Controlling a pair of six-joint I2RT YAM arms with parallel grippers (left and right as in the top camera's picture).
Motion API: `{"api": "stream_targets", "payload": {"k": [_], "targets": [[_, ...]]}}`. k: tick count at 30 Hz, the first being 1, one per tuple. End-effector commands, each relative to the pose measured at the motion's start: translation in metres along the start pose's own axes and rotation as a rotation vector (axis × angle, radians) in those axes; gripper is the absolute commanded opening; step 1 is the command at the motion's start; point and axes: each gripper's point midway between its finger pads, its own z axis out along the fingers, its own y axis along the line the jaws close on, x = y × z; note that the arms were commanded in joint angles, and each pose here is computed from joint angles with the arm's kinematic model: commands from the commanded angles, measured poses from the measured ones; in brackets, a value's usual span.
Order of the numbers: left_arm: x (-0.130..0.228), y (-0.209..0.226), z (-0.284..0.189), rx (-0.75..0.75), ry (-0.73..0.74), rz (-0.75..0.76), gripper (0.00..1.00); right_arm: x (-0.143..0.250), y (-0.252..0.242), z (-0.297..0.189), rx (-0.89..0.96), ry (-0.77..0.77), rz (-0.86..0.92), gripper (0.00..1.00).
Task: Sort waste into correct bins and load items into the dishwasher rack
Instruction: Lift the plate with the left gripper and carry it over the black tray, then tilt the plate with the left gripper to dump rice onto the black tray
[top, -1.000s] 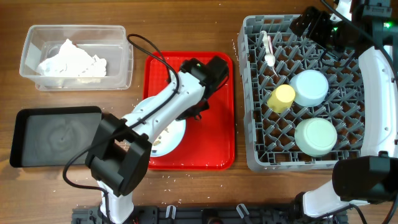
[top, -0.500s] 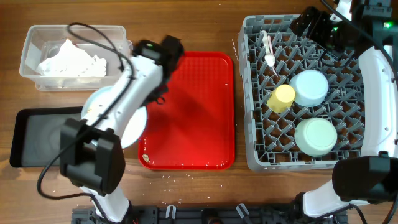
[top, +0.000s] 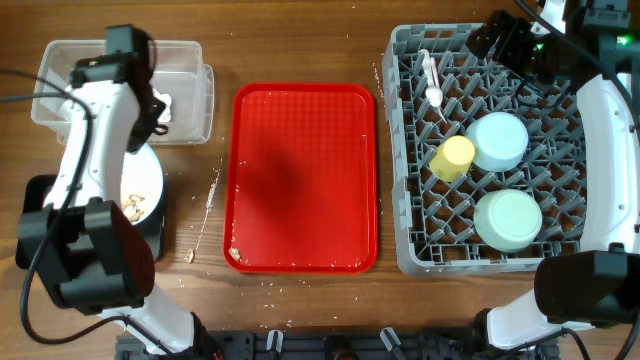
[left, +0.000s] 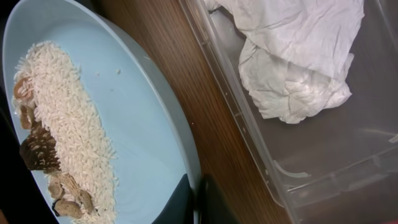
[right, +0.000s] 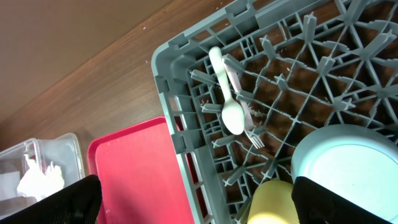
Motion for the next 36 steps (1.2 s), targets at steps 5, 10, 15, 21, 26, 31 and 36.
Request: {"api": "stream_targets", "payload": {"k": [5, 10, 15, 21, 26, 31, 36], "targets": [[-0.040, 0.024, -0.075, 0.284, -0.003, -0.179, 0.04, -0.002, 0.003, -0.010, -0.003, -0.024, -0.001, 1.00], [-0.047, 0.029, -0.072, 0.341, 0.057, -0.196, 0.04, -0.002, 0.003, -0.010, -0.003, -0.024, -0.001, 1.00], [-0.052, 0.029, -0.069, 0.390, 0.091, -0.218, 0.04, -0.002, 0.003, -0.010, -0.003, -0.024, -0.001, 1.00], [-0.051, 0.031, -0.055, 0.421, 0.172, -0.233, 0.04, -0.002, 0.003, -0.010, -0.003, -0.024, -0.001, 1.00], [-0.049, 0.029, -0.048, 0.507, 0.266, -0.230, 0.04, -0.002, 0.003, -0.010, -0.003, -0.024, -0.001, 1.00], [-0.051, 0.031, -0.057, 0.652, 0.359, -0.221, 0.04, -0.002, 0.003, -0.010, -0.003, -0.024, -0.001, 1.00], [-0.053, 0.047, -0.053, 0.652, 0.378, -0.229, 0.04, -0.002, 0.003, -0.010, -0.003, -0.024, -0.001, 1.00]]}}
